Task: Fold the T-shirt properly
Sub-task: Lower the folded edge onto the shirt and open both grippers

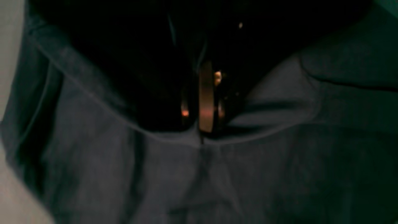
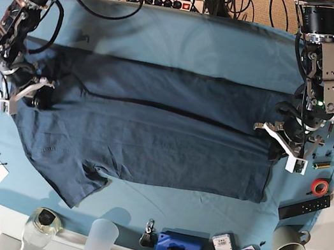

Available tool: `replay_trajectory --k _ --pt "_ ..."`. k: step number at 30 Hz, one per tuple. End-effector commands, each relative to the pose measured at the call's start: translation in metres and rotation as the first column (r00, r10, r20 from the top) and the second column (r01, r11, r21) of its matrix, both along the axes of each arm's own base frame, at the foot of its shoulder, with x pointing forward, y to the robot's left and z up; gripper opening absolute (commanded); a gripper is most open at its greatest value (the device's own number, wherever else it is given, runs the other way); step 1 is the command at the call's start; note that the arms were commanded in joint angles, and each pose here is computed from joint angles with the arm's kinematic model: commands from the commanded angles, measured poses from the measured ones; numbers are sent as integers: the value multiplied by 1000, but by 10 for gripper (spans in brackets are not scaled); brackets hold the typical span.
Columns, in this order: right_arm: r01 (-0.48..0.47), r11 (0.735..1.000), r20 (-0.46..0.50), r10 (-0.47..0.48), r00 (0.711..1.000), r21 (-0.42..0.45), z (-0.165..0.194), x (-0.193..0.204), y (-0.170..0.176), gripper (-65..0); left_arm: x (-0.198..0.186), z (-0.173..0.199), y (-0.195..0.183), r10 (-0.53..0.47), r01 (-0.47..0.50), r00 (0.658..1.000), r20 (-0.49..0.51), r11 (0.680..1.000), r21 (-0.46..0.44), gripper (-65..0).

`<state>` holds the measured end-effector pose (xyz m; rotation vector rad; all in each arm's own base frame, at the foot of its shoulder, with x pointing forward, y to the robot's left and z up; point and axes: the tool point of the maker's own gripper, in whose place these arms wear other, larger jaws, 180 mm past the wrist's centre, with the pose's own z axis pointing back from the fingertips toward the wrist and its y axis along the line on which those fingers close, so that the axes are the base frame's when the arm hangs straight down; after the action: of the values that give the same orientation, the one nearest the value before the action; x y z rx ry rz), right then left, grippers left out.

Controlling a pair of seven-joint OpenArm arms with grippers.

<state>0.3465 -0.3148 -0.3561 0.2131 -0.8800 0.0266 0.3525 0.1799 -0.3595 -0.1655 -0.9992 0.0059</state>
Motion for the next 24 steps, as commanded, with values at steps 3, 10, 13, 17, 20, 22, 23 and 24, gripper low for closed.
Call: replay_trajectory --k 3,10,13,17,20,22,23,24 --pt "26 1000 49 -27 998 17 14 16 -11 -650 8 5 5 16 -16 999 32 1000 -2 -650" --pt "44 998 38 -45 998 45 6 20 -14 -650 8 -1 1 -14 14 999 31 1000 -10 -650" --pt "48 998 47 -49 998 29 7 21 -16 -650 14 5 1 -14 14 999 48 1000 -10 -650" --pt "48 998 52 -50 997 30 8 21 -16 -650 21 12 1 -13 14 998 68 1000 -10 -650" --pt "52 998 74 -54 996 32 11 24 -16 -650 24 16 1 -13 14 997 76 1000 -9 -650" --pt "52 998 76 -55 996 33 12 24 -16 -650 24 16 1 -13 14 997 76 1000 -6 -650" --pt "52 998 75 -54 996 32 11 24 -16 -650 24 15 2 -13 13 997 73 1000 -3 -650" --pt "52 998 74 -54 996 33 11 23 -16 -650 24 13 2 -12 13 997 70 1000 -5 -650"
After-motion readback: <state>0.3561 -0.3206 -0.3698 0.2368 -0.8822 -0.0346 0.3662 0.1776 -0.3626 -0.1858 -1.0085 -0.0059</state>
